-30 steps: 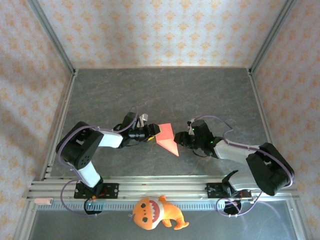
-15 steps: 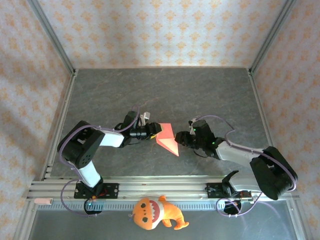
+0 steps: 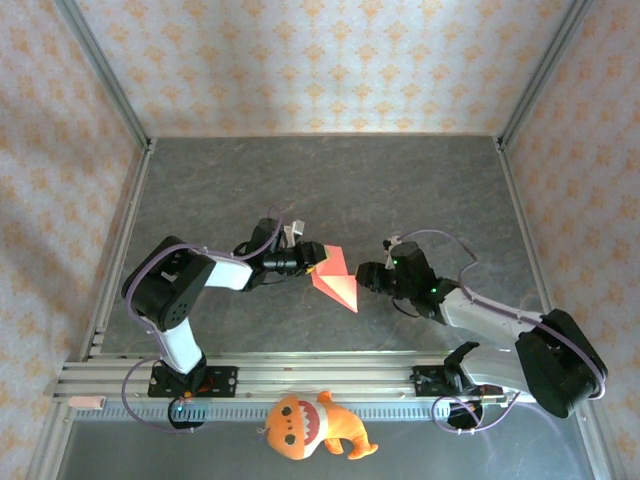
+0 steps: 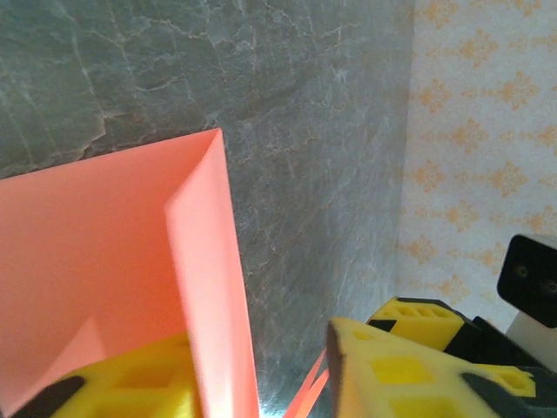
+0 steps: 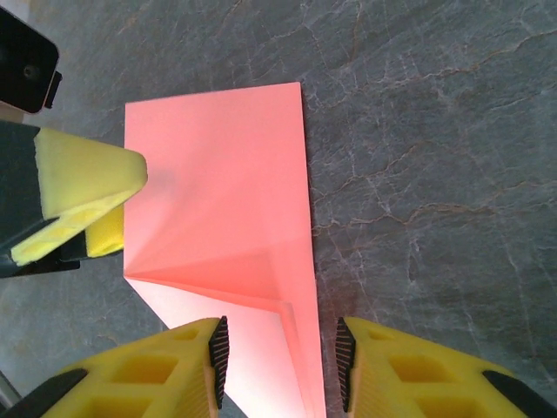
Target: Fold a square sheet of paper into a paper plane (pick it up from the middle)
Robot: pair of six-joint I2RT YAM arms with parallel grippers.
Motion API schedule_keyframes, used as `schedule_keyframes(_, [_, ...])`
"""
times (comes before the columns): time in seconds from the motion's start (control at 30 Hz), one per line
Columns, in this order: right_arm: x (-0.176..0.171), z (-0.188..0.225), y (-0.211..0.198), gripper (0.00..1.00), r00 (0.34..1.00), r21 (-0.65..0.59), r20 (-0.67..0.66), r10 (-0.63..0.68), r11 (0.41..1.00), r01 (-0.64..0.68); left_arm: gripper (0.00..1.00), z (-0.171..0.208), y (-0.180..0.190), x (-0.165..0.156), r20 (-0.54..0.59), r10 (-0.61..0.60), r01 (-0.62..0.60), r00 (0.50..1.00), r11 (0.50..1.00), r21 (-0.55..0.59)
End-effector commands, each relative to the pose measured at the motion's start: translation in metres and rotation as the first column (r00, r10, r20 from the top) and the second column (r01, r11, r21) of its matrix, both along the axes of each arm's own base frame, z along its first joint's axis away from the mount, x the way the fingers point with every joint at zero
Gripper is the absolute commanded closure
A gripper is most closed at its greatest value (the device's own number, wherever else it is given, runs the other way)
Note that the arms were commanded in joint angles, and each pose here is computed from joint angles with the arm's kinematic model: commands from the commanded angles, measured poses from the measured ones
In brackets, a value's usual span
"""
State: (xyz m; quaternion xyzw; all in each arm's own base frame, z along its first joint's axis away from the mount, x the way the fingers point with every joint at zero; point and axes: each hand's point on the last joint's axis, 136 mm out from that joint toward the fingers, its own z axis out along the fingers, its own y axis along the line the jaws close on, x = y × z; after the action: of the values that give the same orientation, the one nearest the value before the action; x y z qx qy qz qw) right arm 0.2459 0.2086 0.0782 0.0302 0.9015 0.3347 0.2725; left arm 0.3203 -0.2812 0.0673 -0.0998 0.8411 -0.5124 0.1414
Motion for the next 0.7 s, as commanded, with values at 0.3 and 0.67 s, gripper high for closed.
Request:
schedule_keyframes(0.3, [-0.016, 0.014, 0.008, 0.63, 0.953, -0.171, 0.293, 0.08, 0.985, -0.03, 0.92, 0.005, -0.002, 0.009, 0.006, 0.029, -0.029, 1.0, 1.0, 0.0])
schedule_keyframes(0.67, [-0.033, 0.0, 0.035, 0.64, 0.84, -0.469, 0.472, 0.268, 0.883, -0.018, 0.89, 0.012, -0.005, 0.011, 0.011, 0.028, -0.028, 1.0, 0.999, -0.019])
